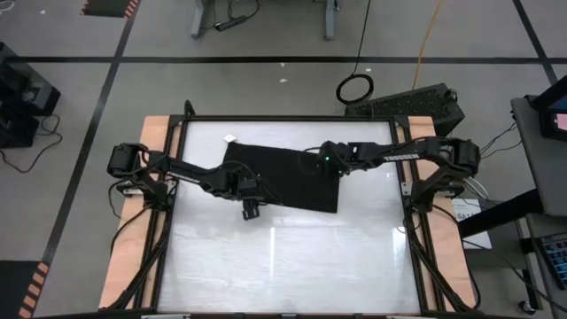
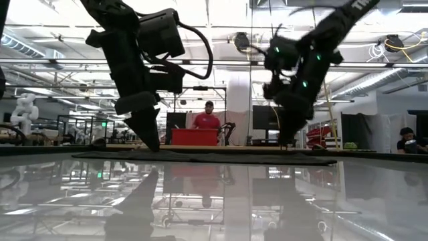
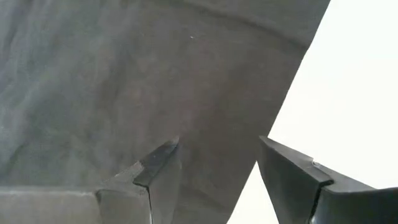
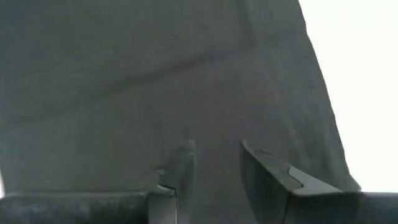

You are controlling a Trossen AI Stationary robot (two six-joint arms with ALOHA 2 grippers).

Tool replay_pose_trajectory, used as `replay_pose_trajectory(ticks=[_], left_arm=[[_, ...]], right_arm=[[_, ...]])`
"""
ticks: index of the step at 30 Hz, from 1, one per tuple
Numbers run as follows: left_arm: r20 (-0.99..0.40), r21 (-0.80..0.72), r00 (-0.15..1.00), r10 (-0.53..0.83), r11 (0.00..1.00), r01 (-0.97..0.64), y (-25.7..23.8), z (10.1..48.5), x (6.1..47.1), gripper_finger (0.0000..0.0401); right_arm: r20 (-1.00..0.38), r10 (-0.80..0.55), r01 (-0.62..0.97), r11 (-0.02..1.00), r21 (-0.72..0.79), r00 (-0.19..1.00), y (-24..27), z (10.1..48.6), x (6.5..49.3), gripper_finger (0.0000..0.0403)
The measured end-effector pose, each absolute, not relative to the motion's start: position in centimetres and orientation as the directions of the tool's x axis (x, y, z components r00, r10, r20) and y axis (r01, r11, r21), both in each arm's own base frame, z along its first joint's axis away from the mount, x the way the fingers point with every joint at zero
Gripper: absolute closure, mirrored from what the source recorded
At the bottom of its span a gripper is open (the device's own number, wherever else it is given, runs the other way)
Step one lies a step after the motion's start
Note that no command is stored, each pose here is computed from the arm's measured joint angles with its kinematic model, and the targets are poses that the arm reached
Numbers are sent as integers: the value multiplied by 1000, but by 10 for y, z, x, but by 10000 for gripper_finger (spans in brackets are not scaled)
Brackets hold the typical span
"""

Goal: Roll napkin
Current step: Roll the black napkin

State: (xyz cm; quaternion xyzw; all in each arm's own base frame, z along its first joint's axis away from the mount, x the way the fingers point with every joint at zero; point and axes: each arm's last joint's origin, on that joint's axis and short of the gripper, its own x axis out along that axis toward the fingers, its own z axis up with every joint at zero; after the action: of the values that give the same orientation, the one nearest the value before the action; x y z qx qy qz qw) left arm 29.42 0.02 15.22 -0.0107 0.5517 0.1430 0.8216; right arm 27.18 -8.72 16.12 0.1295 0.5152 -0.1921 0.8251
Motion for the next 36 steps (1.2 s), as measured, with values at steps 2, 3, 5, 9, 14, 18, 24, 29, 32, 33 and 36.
replay_pose_trajectory(ticks=[2,3,5,9,14,18,24,29,32,33,36], left_arm=[[-909,142,349,226,958,-251,2,152,294,189],[-909,146,347,229,958,-249,3,152,294,189],[-911,163,336,238,958,-237,7,149,295,189],[-919,226,299,256,965,-132,17,137,298,189],[-918,293,282,280,956,3,30,129,301,189],[-908,348,287,305,931,112,37,130,301,189],[-880,456,302,367,830,322,41,132,303,189],[-830,556,299,470,736,386,44,133,305,189],[-793,610,296,533,708,357,45,139,309,189],[-782,623,301,547,704,340,43,143,310,189],[-759,646,341,554,705,293,34,155,316,189]], right_arm=[[-905,-174,472,881,33,388,-89,149,264,287],[-909,-163,480,876,46,385,-88,144,260,287],[-914,-131,485,871,80,385,-85,133,252,287],[-909,-59,479,863,162,413,-71,121,246,287],[-897,38,463,846,263,441,-34,118,253,287],[-862,111,429,832,353,495,9,120,261,287],[-803,125,424,796,431,582,62,116,267,287],[-722,166,375,765,524,671,93,108,275,287],[-680,190,339,754,563,708,105,108,279,287],[-676,196,327,759,564,711,108,110,281,287],[-641,218,261,783,565,736,117,123,288,287]])
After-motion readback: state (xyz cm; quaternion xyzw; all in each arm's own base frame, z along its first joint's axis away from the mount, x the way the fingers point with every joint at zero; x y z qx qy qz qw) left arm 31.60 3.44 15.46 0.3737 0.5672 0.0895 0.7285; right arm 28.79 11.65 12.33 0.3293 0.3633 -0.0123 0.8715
